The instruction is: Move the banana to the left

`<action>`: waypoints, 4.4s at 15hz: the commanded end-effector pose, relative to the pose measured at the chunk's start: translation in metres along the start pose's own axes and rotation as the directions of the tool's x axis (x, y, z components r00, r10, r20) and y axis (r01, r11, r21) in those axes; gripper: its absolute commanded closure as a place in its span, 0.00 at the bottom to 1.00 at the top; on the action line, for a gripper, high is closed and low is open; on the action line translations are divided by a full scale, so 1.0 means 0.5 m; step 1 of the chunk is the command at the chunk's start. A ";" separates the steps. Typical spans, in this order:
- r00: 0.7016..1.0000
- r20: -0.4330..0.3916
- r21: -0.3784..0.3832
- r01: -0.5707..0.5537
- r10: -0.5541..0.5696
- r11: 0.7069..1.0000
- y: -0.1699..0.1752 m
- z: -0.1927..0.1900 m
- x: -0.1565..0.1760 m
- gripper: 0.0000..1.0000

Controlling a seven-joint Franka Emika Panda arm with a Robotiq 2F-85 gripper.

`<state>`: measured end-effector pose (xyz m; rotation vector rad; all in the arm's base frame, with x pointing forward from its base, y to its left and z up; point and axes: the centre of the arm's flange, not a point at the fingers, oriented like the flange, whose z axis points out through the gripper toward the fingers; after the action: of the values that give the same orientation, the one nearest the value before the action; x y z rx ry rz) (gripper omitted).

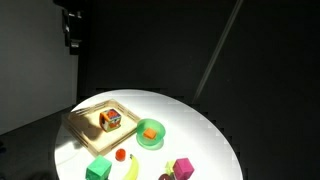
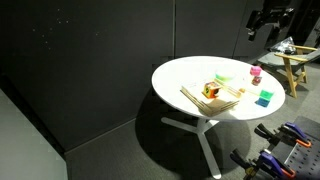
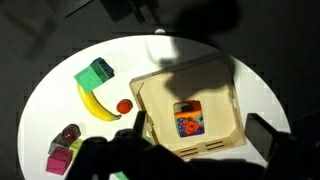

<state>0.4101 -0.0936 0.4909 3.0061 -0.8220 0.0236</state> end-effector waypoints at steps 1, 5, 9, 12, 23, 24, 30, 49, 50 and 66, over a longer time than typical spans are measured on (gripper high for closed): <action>0.998 0.004 -0.042 -0.056 0.056 0.998 -0.006 0.041 0.036 0.00; 0.998 0.043 -0.047 -0.045 0.047 0.998 -0.011 0.094 0.071 0.00; 0.998 0.069 -0.059 -0.006 0.011 0.998 -0.015 0.146 0.103 0.00; 0.997 0.073 -0.075 0.030 -0.025 0.997 -0.016 0.181 0.125 0.00; 0.983 0.094 -0.126 0.171 -0.160 0.977 -0.004 0.273 0.153 0.00; 0.982 0.098 -0.126 0.171 -0.160 0.977 -0.004 0.276 0.153 0.00; 0.982 0.098 -0.126 0.174 -0.163 0.977 -0.007 0.277 0.152 0.00; 0.998 0.062 -0.141 0.002 0.007 0.990 0.194 0.386 0.227 0.00; 0.998 0.067 -0.139 -0.013 0.022 0.990 0.210 0.392 0.230 0.00; 0.987 0.080 -0.138 -0.129 0.141 0.982 0.373 0.493 0.252 0.00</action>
<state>0.4188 -0.3076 0.2591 2.8338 -0.9931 -0.1889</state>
